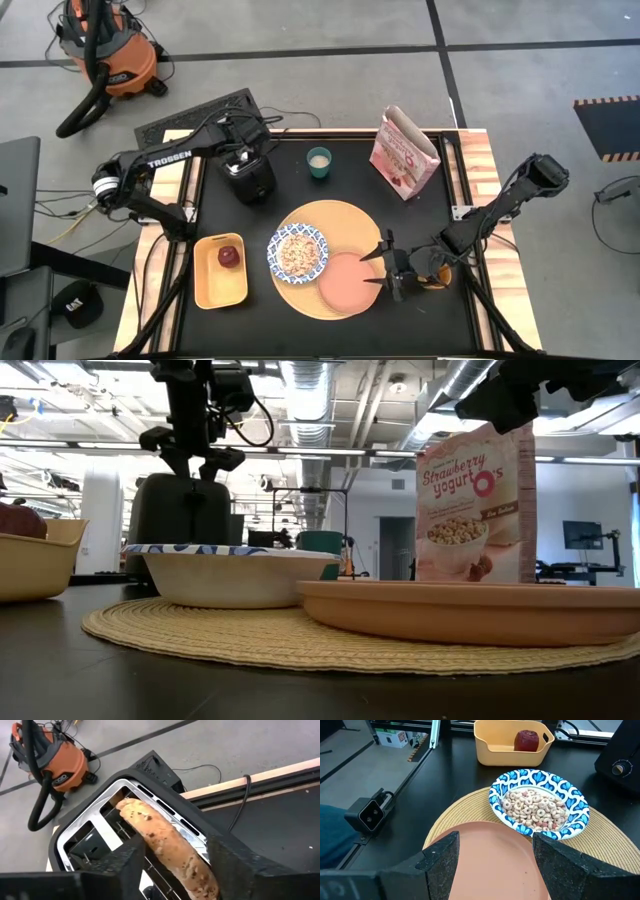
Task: Arrange a breakfast setting
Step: Put the bagel on the plate
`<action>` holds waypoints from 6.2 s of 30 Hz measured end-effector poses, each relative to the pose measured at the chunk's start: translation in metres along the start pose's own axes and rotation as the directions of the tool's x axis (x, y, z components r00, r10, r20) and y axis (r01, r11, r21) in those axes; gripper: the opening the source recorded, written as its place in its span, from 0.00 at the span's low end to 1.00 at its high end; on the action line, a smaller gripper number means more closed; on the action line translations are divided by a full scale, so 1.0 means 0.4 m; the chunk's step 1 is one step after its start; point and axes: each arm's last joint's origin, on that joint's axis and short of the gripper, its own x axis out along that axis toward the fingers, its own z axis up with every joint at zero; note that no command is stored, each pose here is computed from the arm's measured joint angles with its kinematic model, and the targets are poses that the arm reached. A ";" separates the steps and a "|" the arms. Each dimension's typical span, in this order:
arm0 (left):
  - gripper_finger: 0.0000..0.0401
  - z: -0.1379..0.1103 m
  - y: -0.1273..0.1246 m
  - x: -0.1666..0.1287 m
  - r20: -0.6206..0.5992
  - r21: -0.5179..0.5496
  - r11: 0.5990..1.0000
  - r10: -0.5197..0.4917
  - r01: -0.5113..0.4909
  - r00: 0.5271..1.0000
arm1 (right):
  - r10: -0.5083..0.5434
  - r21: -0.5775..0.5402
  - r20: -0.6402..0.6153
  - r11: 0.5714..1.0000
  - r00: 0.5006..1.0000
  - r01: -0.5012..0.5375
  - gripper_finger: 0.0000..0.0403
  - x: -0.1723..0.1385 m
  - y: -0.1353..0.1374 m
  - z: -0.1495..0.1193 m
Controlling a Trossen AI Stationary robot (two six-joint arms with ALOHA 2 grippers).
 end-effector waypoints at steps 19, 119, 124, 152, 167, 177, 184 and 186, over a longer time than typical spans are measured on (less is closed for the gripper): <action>0.30 -0.002 0.002 -0.014 0.024 0.058 0.998 0.017 -0.018 1.000 | 0.000 -0.001 -0.001 1.000 1.000 0.000 0.69 0.000 0.000 0.000; 0.09 0.033 -0.106 -0.061 0.061 0.213 0.962 0.160 -0.170 0.985 | 0.001 -0.002 -0.003 1.000 1.000 -0.001 0.69 0.000 0.000 0.000; 0.15 0.043 -0.100 -0.089 0.071 0.236 0.956 0.162 -0.174 0.984 | 0.001 -0.002 -0.003 1.000 1.000 -0.001 0.69 0.000 0.000 0.000; 0.16 -0.193 -0.293 -0.525 0.054 0.710 0.508 -0.729 0.487 0.682 | 0.008 0.022 -0.003 1.000 1.000 -0.008 0.69 0.000 0.001 0.000; 0.16 -0.424 -0.373 -0.540 -0.042 0.783 0.100 -0.976 0.613 0.213 | 0.133 -0.071 0.100 0.989 0.986 -0.126 0.69 -0.081 0.065 0.051; 0.16 -0.503 -0.441 -0.510 -0.079 0.829 0.061 -0.971 0.557 0.224 | 0.132 -0.086 0.094 0.989 0.987 -0.124 0.69 -0.085 0.068 0.049; 0.16 -0.551 -0.522 -0.496 -0.118 0.874 0.032 -0.955 0.485 0.274 | 0.129 -0.091 0.087 0.988 0.988 -0.121 0.69 -0.085 0.068 0.047; 0.16 -0.563 -0.544 -0.494 -0.138 0.874 0.011 -0.953 0.485 0.269 | 0.128 -0.092 0.085 0.989 0.988 -0.120 0.69 -0.085 0.068 0.046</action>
